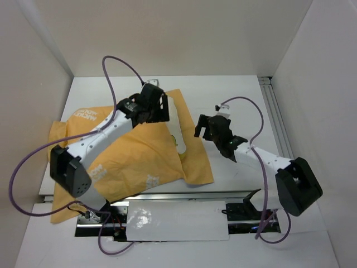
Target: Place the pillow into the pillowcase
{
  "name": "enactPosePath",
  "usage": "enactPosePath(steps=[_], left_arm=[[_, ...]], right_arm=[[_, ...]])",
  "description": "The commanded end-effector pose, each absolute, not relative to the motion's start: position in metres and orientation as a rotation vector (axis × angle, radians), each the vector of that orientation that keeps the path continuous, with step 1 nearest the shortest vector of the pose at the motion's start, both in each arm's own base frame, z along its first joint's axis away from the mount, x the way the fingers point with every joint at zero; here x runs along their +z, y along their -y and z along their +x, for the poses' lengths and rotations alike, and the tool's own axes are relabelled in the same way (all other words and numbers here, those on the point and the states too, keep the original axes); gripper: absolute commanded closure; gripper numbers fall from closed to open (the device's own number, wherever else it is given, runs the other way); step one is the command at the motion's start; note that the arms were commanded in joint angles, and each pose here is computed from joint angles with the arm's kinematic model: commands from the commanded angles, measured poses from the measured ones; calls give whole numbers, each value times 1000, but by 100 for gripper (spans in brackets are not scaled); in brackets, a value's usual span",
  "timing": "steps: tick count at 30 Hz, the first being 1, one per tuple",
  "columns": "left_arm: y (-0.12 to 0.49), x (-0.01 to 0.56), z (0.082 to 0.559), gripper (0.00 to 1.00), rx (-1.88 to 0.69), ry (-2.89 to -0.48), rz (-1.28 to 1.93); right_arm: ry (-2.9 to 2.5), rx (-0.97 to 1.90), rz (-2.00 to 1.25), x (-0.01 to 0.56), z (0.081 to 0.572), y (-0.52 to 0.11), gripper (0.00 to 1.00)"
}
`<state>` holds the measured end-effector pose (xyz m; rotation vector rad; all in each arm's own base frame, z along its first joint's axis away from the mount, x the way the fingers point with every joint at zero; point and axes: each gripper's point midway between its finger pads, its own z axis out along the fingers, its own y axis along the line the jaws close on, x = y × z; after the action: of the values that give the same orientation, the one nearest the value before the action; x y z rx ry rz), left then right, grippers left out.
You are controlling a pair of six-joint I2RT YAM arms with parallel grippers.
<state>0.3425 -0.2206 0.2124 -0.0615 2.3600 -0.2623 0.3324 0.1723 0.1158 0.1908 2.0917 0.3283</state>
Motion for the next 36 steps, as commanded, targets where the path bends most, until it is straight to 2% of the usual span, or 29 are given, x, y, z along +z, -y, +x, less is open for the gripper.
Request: enactPosePath(steps=[1, 4, 6, 7, 9, 13, 15, 22, 29, 36], left_arm=[[229, 216, 375, 13, -230, -2374, -1], [224, 217, 402, 12, -151, -2361, -15], [207, 194, 426, 12, -64, -2406, -70], [203, 203, 439, 13, -56, -2385, -99], [184, 182, 455, 15, 9, -2435, -137], [170, 185, 476, 21, -27, -2439, -179], [169, 185, 479, 22, -45, -2438, -173], [183, 162, 485, 24, -162, -2478, -116], [194, 139, 489, 24, -241, -2520, -80], [181, 107, 472, 44, -187, -2609, -108]], right_arm=[[-1956, 447, 109, 174, 378, -203, 3], [-1977, 418, 71, 170, 397, -211, 3], [-2002, 399, 63, 159, 408, -209, 3], [-2001, 413, 41, 160, 411, -215, 3], [-1991, 430, 51, 161, 428, -214, 3], [-1973, 476, 13, 164, 453, -226, 3], [-1946, 498, 7, 175, 469, -237, 3], [-2034, 542, -2, 138, 501, -252, 3], [-2037, 588, -14, 131, 500, -255, 2], [-2025, 577, 25, 134, 503, -243, 1]])
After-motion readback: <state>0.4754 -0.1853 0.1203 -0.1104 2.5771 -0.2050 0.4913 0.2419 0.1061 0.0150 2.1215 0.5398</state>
